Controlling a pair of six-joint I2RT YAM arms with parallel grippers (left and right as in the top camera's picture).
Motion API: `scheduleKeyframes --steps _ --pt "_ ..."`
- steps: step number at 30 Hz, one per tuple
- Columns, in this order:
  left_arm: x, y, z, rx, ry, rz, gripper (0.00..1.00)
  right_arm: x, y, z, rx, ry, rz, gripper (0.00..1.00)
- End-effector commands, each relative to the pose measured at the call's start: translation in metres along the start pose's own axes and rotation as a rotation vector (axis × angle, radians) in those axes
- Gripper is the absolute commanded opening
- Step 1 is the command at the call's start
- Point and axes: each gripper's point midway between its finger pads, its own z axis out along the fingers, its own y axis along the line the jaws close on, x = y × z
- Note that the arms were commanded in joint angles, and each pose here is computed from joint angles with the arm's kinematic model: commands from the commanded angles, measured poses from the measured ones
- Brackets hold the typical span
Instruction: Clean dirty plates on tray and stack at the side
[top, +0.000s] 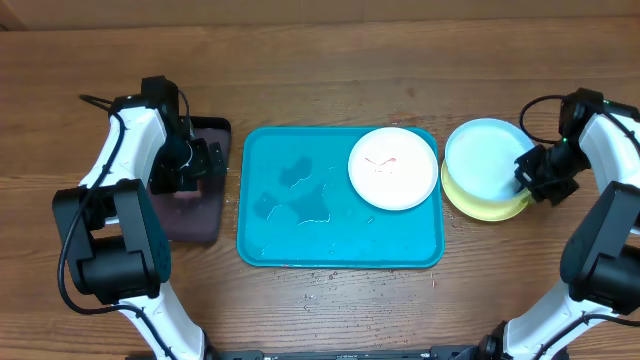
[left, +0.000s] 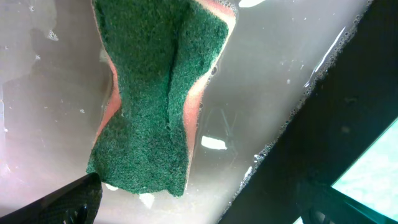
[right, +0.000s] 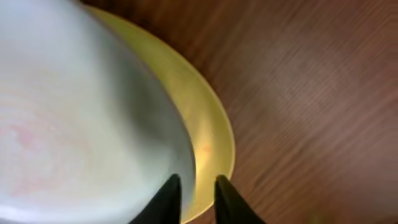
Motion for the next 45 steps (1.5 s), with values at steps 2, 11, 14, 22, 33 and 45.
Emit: scheduleKeyframes --steps 2,11,14,22,33,45 --pt "-0.004 -0.005 -0.008 0.030 -0.021 -0.013 1.00 0.000 -0.006 -0.006 0.014 -0.020 -0.007 0.47" --pt "-0.005 -0.005 -0.008 0.031 -0.024 -0.013 1.00 0.021 0.014 -0.007 -0.097 0.076 -0.196 0.49" --pt "-0.005 -0.005 -0.008 0.031 -0.024 -0.013 1.00 0.032 0.032 -0.009 -0.187 0.102 -0.327 0.51" --pt "-0.004 -0.005 -0.008 0.031 -0.023 -0.013 1.00 0.078 0.079 -0.011 -0.305 0.137 -0.660 0.53" --pt "-0.004 -0.005 -0.008 0.030 -0.020 -0.013 1.00 0.130 0.107 0.002 -0.178 0.118 -0.663 0.53" --pt "-0.004 -0.005 -0.008 0.030 -0.020 -0.013 1.00 0.139 0.110 0.036 -0.122 0.048 -0.681 0.47"
